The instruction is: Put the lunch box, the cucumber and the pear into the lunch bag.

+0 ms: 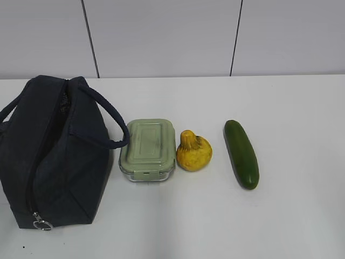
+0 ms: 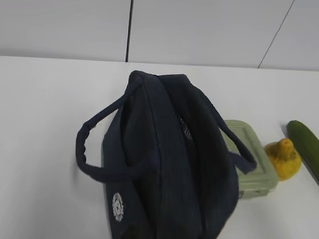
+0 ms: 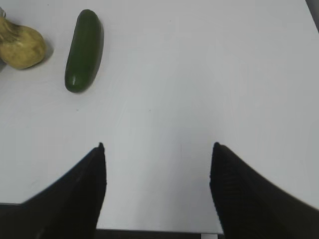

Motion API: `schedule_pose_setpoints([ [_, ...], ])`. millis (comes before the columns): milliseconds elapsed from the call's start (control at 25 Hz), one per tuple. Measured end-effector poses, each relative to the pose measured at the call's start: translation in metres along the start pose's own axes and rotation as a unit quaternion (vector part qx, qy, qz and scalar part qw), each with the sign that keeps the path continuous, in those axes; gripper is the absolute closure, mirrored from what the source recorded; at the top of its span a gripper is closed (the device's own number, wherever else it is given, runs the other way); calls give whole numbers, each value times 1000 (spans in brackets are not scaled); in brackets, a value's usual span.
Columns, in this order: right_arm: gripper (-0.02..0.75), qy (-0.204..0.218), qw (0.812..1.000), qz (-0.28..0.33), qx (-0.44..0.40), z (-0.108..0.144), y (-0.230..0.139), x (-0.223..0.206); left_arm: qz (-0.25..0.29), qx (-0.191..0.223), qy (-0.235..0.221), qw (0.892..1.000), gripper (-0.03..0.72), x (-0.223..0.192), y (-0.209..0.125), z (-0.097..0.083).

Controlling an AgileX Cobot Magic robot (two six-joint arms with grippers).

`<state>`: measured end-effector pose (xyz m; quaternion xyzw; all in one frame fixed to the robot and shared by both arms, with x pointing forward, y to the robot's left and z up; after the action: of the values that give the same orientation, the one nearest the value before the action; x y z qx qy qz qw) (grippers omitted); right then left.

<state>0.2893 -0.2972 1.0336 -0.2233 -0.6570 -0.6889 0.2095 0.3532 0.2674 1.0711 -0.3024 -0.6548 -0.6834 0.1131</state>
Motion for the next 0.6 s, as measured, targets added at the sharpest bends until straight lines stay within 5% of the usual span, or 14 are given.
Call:
schedule_pose_setpoints([
  [320,237,3,999,33,-5,1,31,-32,93,-22,-57,994,431,-87,59,-9],
  [600,251,49,995,86,0,14,79,-64,92,-16,-63,994,431,-110,82,-7],
])
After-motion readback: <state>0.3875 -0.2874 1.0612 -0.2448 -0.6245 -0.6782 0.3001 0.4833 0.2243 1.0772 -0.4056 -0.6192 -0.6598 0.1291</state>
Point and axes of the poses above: a point on each arm's last joint axis where the gripper is mounted, x pointing back along that axis away from the gripper, z along the wrist's bending axis when the last joint is at zero, y = z × x, the point moved 4 cm from there along -x, pointing out along that axis toward the gripper, and after that the axes turned 5 degrees about -x, right-handed, at the moved point
